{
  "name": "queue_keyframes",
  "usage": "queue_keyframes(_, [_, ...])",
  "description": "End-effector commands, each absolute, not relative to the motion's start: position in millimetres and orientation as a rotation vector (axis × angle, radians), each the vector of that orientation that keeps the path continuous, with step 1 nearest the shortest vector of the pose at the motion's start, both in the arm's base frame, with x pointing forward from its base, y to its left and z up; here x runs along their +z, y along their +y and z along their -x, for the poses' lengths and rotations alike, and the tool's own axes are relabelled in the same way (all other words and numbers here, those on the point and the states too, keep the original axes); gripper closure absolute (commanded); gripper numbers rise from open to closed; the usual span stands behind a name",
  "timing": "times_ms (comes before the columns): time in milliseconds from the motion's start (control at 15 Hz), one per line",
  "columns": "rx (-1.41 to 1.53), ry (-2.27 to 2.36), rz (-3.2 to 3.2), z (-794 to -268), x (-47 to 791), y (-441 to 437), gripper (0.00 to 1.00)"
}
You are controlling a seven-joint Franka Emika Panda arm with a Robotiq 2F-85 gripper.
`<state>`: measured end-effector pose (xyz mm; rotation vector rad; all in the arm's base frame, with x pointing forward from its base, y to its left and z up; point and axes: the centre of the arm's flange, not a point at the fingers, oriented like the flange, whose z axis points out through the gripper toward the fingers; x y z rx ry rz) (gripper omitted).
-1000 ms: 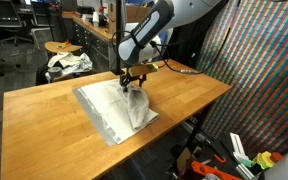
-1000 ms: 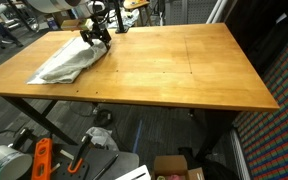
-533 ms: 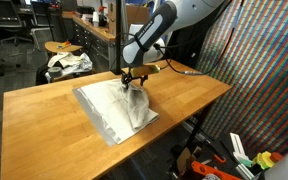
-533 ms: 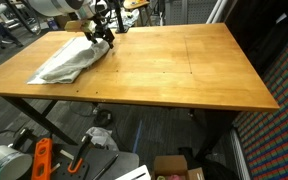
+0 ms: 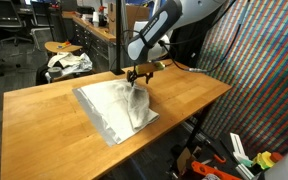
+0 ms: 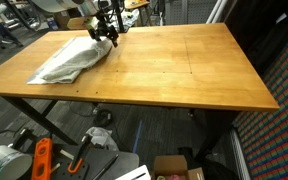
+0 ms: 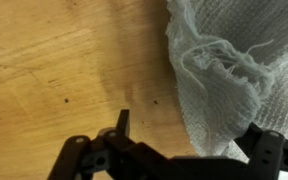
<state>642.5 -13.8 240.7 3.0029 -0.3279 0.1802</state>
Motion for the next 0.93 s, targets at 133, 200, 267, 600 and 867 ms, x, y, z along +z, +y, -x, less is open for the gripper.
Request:
queue_keyframes(133, [0.129, -0.360, -2.984, -631.8, 266.1, -17.6, 0.00])
queue_keyframes(200, [0.123, -0.365, -2.984, -631.7, 267.7, -18.1, 0.00])
queue_keyframes(267, [0.119, -0.369, -2.985, -632.1, 269.0, -18.6, 0.00])
queue_keyframes(600, [0.105, -0.370, -2.988, -631.2, 269.6, -23.0, 0.00])
queue_keyframes(867, [0.092, -0.341, -2.979, -626.7, 258.6, -23.5, 0.00])
